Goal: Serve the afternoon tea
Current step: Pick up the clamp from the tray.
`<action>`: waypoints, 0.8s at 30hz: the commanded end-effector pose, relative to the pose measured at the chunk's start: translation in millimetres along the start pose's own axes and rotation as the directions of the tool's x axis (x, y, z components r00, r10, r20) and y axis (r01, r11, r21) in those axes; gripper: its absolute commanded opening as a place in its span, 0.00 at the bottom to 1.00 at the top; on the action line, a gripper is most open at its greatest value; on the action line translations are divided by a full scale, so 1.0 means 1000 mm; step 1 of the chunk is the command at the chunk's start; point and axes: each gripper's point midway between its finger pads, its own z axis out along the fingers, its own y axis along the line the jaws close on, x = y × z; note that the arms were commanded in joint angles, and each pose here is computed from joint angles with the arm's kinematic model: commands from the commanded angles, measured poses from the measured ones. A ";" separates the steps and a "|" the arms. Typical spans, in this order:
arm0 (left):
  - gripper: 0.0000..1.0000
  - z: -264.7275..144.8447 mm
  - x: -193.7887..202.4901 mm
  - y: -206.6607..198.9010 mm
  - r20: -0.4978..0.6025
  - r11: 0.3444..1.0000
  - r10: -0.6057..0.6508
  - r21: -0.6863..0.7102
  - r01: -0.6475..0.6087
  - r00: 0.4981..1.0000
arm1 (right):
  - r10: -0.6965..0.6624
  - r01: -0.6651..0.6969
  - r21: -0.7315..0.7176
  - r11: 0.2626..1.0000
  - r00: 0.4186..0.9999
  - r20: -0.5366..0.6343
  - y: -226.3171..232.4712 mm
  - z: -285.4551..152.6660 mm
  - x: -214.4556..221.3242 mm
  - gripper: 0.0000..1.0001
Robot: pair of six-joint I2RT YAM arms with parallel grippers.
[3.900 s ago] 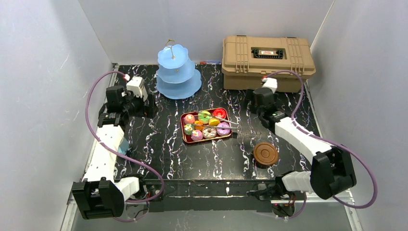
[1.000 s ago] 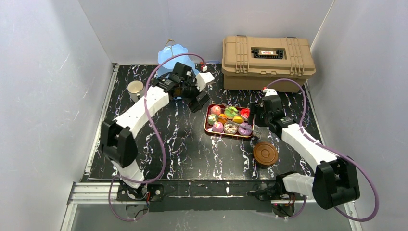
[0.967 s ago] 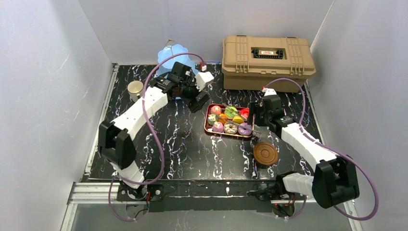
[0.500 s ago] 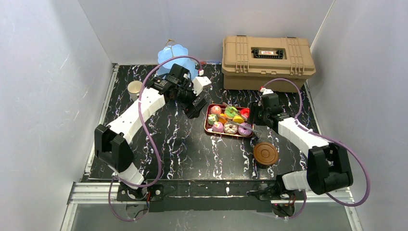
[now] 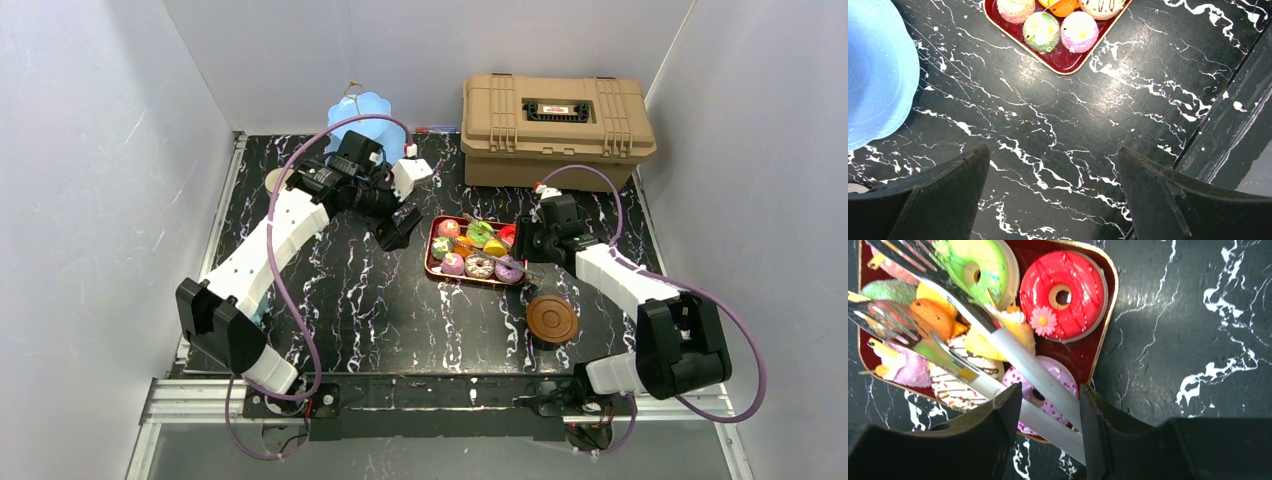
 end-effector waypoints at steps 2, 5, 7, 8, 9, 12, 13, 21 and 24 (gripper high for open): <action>0.98 -0.026 -0.012 -0.010 0.039 0.999 0.031 0.015 -0.032 0.999 | -0.022 0.022 -0.023 0.999 1.000 0.022 0.008 -0.019 0.002 0.65; 0.98 -0.029 -0.011 -0.011 0.041 0.999 0.032 0.011 -0.032 0.999 | -0.024 0.024 -0.025 0.999 0.999 0.036 0.008 -0.023 0.004 0.69; 0.98 -0.031 -0.011 -0.010 0.045 0.999 0.033 0.002 -0.033 0.998 | -0.025 0.025 -0.020 0.999 1.000 0.015 0.007 -0.022 0.009 0.70; 0.98 -0.032 -0.011 -0.011 0.045 0.999 0.034 0.001 -0.034 0.998 | -0.027 0.027 -0.020 0.999 1.000 0.007 0.007 -0.021 0.011 0.70; 0.98 -0.033 -0.011 -0.011 0.048 0.999 0.038 -0.002 -0.038 0.998 | -0.028 0.028 0.002 1.000 1.000 0.007 0.003 -0.019 0.011 0.69; 0.98 -0.036 -0.011 -0.012 0.053 0.999 0.042 -0.008 -0.041 0.998 | -0.026 0.026 0.030 0.999 1.000 0.006 -0.002 -0.016 0.012 0.64; 0.98 -0.037 -0.010 -0.012 0.053 0.999 0.042 -0.010 -0.042 0.998 | -0.025 0.025 0.038 0.999 1.000 0.006 -0.003 -0.015 0.012 0.63; 0.97 -0.039 -0.006 -0.015 0.054 0.999 0.050 -0.009 -0.050 0.997 | -0.036 0.036 0.049 0.998 0.999 0.004 -0.003 -0.010 0.002 0.48; 0.97 -0.042 -0.008 -0.018 0.067 0.998 0.058 0.000 -0.058 0.996 | -0.048 0.048 0.021 0.999 0.999 -0.013 0.002 -0.008 0.005 0.40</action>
